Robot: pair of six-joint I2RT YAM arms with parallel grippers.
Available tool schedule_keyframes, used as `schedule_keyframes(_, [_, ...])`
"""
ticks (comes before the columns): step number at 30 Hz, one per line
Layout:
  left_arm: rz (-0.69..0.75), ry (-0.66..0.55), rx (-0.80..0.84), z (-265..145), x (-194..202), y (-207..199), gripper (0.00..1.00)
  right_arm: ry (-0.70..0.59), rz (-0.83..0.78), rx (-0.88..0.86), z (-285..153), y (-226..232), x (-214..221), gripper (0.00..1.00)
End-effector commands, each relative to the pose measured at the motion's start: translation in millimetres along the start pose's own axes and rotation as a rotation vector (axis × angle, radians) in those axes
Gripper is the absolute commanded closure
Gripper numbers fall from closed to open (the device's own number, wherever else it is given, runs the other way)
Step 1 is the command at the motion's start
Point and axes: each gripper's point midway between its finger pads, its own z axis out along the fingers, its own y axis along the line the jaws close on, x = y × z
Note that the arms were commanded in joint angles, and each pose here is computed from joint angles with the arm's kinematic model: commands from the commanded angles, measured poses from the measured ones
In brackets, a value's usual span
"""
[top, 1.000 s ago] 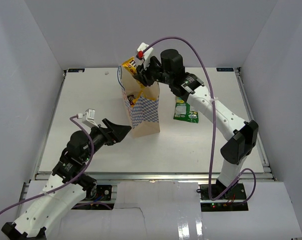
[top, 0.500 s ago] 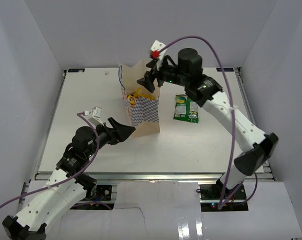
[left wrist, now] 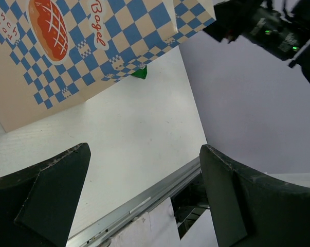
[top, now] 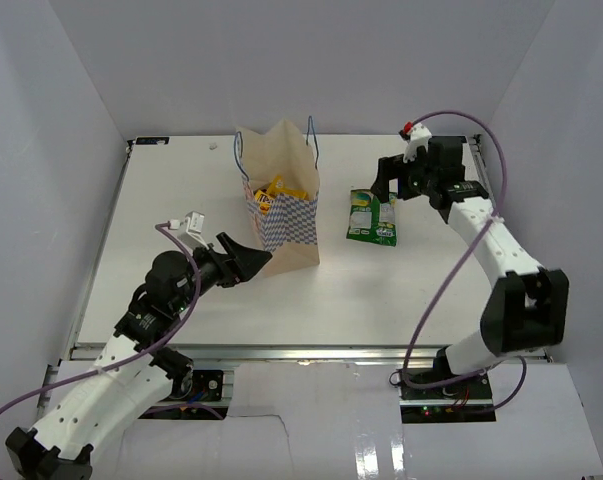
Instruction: Place the snacks into the paper bag
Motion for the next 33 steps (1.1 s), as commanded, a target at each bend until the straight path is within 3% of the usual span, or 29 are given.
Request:
schedule_keyframes(1, [0.018, 0.011, 0.026, 5, -2, -7, 0.02, 0.137, 0.228, 0.111, 18, -29, 44, 0.02])
schedule_keyframes(13, [-0.021, -0.018, 0.025, -3, 0, -3, 0.02, 0.342, 0.360, 0.272, 83, -72, 121, 0.02])
schedule_keyframes(23, [-0.011, 0.005, 0.020, 4, -1, -5, 0.02, 0.451, 0.403, 0.241, 107, -70, 170, 0.05])
schedule_keyframes(29, [-0.008, 0.005, 0.036, 7, -3, -10, 0.02, 0.480, 0.412, 0.204, 104, -62, 190, 0.32])
schedule_keyframes(33, [0.012, -0.042, 0.109, 6, -21, -33, 0.02, 0.463, 0.455, 0.175, 99, -65, 186, 0.67])
